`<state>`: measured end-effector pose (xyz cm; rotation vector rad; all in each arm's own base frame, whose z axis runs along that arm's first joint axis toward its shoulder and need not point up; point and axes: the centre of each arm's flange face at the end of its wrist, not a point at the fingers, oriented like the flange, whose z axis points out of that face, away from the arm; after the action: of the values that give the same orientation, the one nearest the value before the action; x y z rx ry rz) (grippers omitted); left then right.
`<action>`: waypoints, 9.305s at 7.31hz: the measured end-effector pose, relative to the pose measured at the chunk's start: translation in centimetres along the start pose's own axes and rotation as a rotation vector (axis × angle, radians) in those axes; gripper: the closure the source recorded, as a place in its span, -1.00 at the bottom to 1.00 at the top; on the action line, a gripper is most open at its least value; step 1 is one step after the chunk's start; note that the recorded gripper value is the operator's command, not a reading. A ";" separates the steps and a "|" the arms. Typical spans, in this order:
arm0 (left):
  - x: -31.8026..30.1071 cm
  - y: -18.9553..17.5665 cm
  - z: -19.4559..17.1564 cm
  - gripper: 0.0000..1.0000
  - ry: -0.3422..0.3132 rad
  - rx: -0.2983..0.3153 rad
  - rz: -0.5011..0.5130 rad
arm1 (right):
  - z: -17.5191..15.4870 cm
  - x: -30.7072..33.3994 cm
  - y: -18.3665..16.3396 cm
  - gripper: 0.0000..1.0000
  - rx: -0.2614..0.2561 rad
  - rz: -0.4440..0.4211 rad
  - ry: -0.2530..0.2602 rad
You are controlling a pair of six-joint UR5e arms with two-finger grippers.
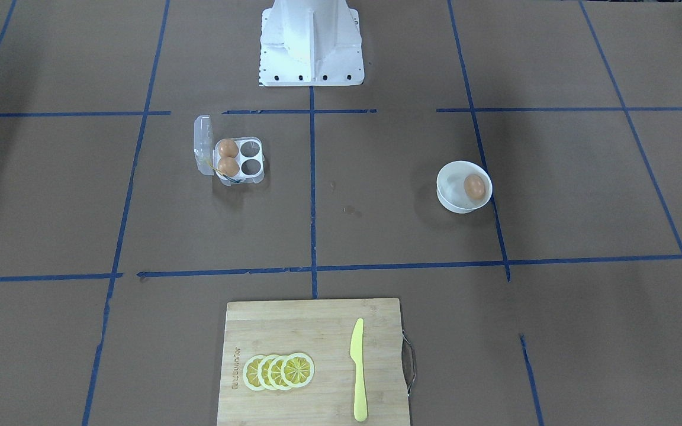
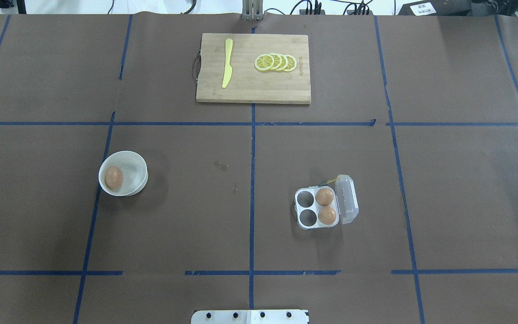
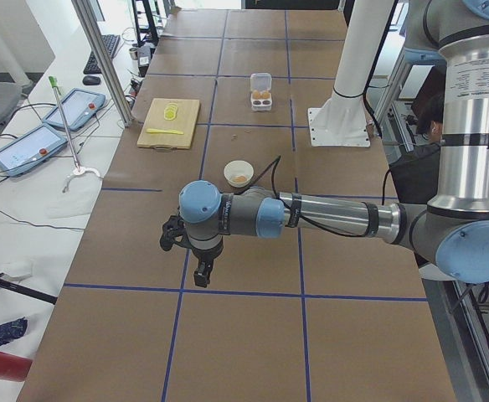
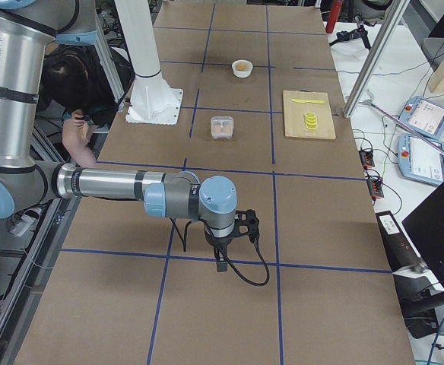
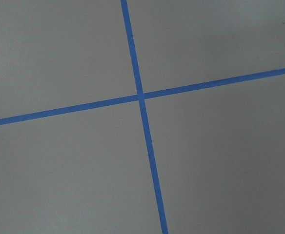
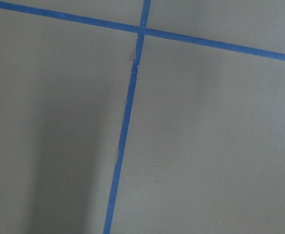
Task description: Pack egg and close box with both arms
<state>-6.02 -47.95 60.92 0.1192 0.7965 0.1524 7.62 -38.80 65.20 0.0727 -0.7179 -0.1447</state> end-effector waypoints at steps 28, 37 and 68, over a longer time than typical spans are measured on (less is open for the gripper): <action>47.9 -1.1 14.4 -0.52 0.121 0.281 -0.263 | -2.7 -3.8 -3.5 -1.00 0.234 -0.126 -0.103; 47.3 0.0 18.8 -0.52 0.030 0.210 -0.266 | -2.5 -3.6 -3.4 -1.00 0.231 -0.122 -0.107; 62.9 -7.7 10.1 1.00 0.470 0.750 0.439 | -2.2 -3.3 -3.4 -1.00 0.226 -0.116 -0.107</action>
<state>45.27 -44.59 22.56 1.0000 1.2609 0.2966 6.23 -41.61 61.01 0.3247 -0.8355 -0.1790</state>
